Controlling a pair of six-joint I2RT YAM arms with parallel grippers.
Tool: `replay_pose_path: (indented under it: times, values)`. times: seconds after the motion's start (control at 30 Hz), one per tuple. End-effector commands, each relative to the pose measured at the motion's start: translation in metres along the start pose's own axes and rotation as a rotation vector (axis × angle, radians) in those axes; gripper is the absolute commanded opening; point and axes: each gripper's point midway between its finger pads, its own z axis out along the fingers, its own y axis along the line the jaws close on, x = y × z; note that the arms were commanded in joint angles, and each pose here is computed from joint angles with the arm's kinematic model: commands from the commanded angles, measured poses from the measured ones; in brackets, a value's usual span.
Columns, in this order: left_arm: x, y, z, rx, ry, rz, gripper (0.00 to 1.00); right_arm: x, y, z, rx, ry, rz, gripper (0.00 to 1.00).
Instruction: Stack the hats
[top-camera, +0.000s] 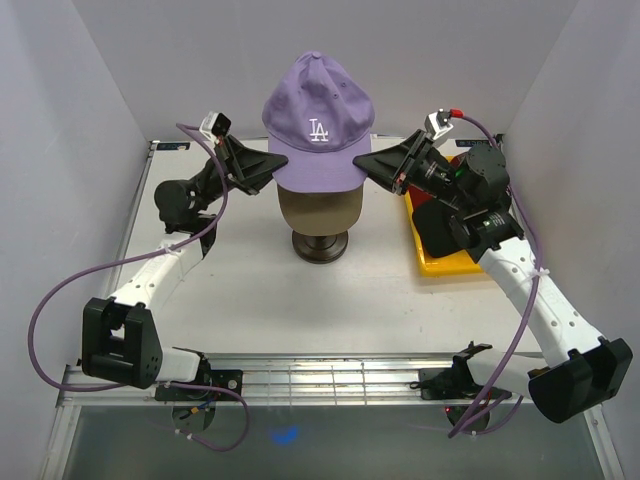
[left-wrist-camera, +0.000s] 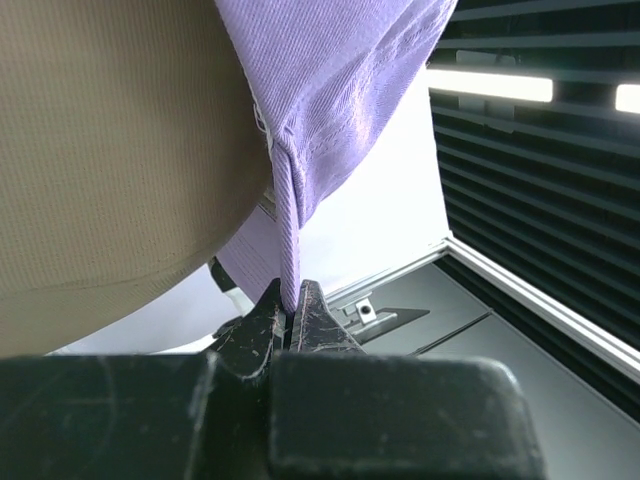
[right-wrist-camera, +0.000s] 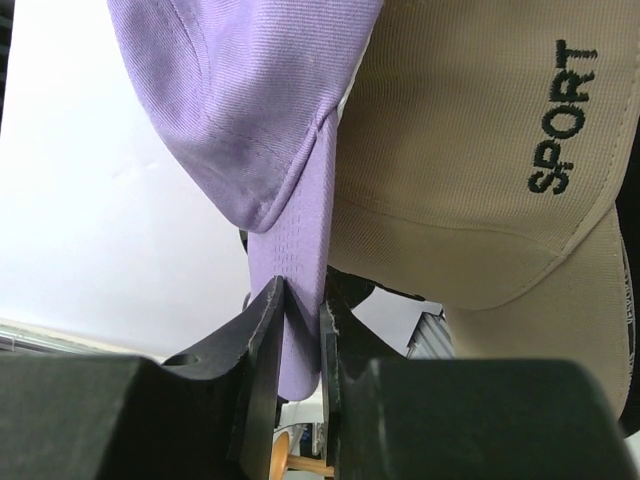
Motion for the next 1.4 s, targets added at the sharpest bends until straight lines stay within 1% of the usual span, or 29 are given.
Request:
replay_pose_path:
  times: [0.0,0.1,0.4,0.7,1.07,1.2,1.23,1.27,1.37]
  values:
    - [0.024,-0.026,-0.004,0.056,0.079,0.05,0.0,0.021,-0.013,-0.003,0.025,0.079,-0.054,0.08]
    - [0.026,-0.024,-0.006,0.056,0.097,0.062,0.0,0.023,-0.017,-0.004,0.034,0.081,-0.058,0.08]
    - [0.031,0.003,-0.021,0.011,0.114,0.036,0.0,0.029,-0.04,-0.006,0.072,0.088,-0.055,0.08]
    - [0.032,0.028,-0.036,-0.034,0.127,0.008,0.0,0.032,-0.072,-0.007,0.135,0.084,-0.034,0.08]
    - [0.031,0.06,-0.05,-0.128,0.111,-0.04,0.0,0.023,-0.107,-0.022,0.207,0.049,-0.012,0.08]
    - [0.029,0.066,-0.051,-0.161,0.103,-0.044,0.0,0.021,-0.117,-0.026,0.232,0.046,-0.01,0.08]
    - [0.028,0.068,-0.052,-0.167,0.101,-0.026,0.0,0.021,-0.119,-0.026,0.239,0.045,-0.009,0.08]
    - [0.028,0.072,-0.053,-0.186,0.094,-0.045,0.0,0.021,-0.122,-0.027,0.245,0.045,-0.011,0.08]
    - [0.026,0.079,-0.055,-0.221,0.086,-0.043,0.0,0.02,-0.13,-0.03,0.266,0.04,-0.007,0.08]
